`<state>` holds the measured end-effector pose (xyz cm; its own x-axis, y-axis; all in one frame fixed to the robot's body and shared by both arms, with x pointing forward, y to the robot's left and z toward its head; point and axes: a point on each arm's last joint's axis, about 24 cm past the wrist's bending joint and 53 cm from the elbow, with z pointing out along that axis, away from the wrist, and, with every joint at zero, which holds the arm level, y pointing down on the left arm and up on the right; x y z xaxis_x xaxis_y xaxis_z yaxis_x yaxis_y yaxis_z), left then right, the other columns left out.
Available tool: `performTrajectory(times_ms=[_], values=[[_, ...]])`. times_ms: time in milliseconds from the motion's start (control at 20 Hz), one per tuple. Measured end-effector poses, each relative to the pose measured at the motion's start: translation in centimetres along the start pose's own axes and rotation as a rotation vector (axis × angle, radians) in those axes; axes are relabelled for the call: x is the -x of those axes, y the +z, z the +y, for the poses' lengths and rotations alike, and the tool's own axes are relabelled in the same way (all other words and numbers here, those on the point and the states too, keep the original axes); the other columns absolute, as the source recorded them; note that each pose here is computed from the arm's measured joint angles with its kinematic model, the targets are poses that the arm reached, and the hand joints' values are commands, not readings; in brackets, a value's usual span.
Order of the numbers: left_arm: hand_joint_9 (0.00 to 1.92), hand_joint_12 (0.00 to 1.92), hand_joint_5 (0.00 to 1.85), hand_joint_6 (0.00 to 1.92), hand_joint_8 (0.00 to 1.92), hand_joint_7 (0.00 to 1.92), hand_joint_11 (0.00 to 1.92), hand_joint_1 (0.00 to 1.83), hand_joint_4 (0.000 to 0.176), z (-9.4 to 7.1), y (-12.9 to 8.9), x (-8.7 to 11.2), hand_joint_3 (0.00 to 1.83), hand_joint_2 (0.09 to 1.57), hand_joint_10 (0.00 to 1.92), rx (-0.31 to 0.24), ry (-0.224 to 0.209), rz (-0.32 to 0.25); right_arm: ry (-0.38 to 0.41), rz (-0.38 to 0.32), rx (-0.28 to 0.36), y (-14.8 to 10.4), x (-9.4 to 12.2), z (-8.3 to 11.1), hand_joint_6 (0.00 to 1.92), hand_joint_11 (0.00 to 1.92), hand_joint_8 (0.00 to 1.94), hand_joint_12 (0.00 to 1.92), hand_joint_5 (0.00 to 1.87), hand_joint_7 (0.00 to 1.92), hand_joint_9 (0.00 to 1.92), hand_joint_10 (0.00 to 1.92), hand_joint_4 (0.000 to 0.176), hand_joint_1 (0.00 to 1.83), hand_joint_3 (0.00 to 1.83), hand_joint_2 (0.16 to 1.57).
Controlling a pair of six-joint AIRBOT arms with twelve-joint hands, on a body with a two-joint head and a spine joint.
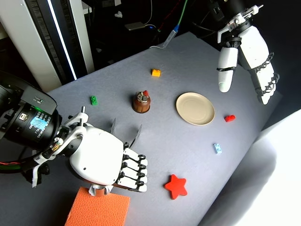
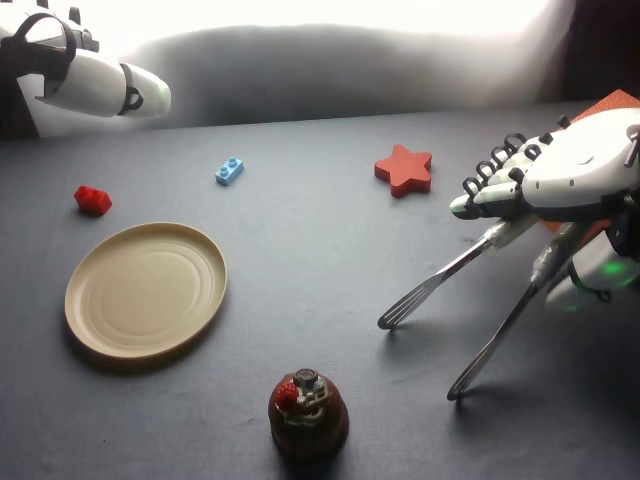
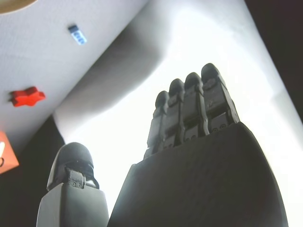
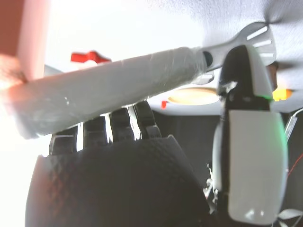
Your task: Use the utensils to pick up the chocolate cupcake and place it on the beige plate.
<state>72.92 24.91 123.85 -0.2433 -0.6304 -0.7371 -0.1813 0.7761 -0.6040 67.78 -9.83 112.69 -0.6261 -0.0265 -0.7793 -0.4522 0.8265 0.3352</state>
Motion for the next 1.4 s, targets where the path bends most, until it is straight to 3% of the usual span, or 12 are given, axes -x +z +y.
performTrajectory(times_ms=[200, 350, 450, 750, 800, 900, 950, 1400], values=[[0.04, 0.03, 0.05, 0.00, 0.00, 0.08, 0.00, 0.09, 0.000, -0.04, -0.02, -0.05, 0.00, 1.13, 0.00, -0.001, 0.000, 0.001, 0.007, -0.005, -0.003, 0.19, -0.13, -0.26, 0.00, 0.00, 0.00, 0.00, 0.00, 0.00, 0.00, 0.00, 0.000, 0.96, 0.08, 1.25], [0.04, 0.00, 0.06, 0.00, 0.00, 0.08, 0.01, 0.11, 0.000, -0.34, -0.18, -0.37, 0.00, 1.13, 0.00, -0.008, 0.002, 0.007, 0.007, -0.005, -0.002, 0.22, -0.14, -0.23, 0.00, 0.01, 0.00, 0.01, 0.01, 0.00, 0.00, 0.00, 0.000, 0.99, 0.09, 1.33], [0.04, 0.00, 0.05, 0.00, 0.00, 0.08, 0.00, 0.11, 0.000, -0.38, -0.18, -0.35, 0.00, 1.13, 0.00, -0.010, 0.004, 0.006, 0.006, -0.005, -0.002, 0.25, -0.14, -0.19, 0.00, 0.00, 0.00, 0.00, 0.01, 0.00, 0.00, 0.00, 0.000, 1.01, 0.08, 1.32], [0.04, 0.00, 0.05, 0.00, 0.00, 0.07, 0.00, 0.11, 0.000, -0.24, -0.13, -0.24, 0.00, 1.13, 0.00, -0.006, 0.002, 0.004, 0.010, -0.010, -0.001, 0.24, -0.03, -0.19, 0.01, 0.04, 0.01, 0.05, 0.14, 0.11, 0.07, 0.01, 0.000, 1.01, 0.02, 1.27], [0.04, 0.00, 0.05, 0.00, 0.00, 0.07, 0.00, 0.11, 0.000, -0.24, -0.13, -0.24, 0.00, 1.13, 0.00, -0.006, 0.002, 0.004, 0.010, -0.011, 0.000, 0.25, 0.01, -0.16, 0.00, 0.00, 0.00, 0.21, 0.14, 0.12, 0.07, 0.00, 0.000, 0.96, 0.01, 1.30], [0.02, 0.00, 0.04, 0.00, 0.00, 0.06, 0.00, 0.10, 0.000, -0.26, -0.13, -0.25, 0.00, 1.13, 0.00, -0.006, 0.003, 0.004, 0.010, -0.011, 0.000, 0.25, 0.02, -0.16, 0.00, 0.00, 0.00, 0.26, 0.15, 0.13, 0.09, 0.00, 0.000, 0.98, 0.00, 1.29], [0.04, 0.00, 0.05, 0.01, 0.01, 0.08, 0.01, 0.10, 0.000, -0.24, -0.13, -0.24, 0.00, 1.13, 0.01, -0.006, 0.002, 0.004, 0.010, -0.011, 0.000, 0.25, 0.02, -0.16, 0.01, 0.00, 0.01, 0.38, 0.20, 0.18, 0.14, 0.01, 0.000, 1.02, 0.00, 1.29], [0.05, 0.01, 0.05, 0.00, 0.00, 0.08, 0.02, 0.09, 0.000, -0.24, -0.13, -0.24, 0.00, 1.13, 0.01, -0.006, 0.002, 0.004, 0.009, -0.015, 0.001, 0.24, 0.12, -0.14, 0.01, 0.00, 0.00, 0.45, 0.23, 0.22, 0.20, 0.01, 0.000, 0.88, 0.01, 1.34]])
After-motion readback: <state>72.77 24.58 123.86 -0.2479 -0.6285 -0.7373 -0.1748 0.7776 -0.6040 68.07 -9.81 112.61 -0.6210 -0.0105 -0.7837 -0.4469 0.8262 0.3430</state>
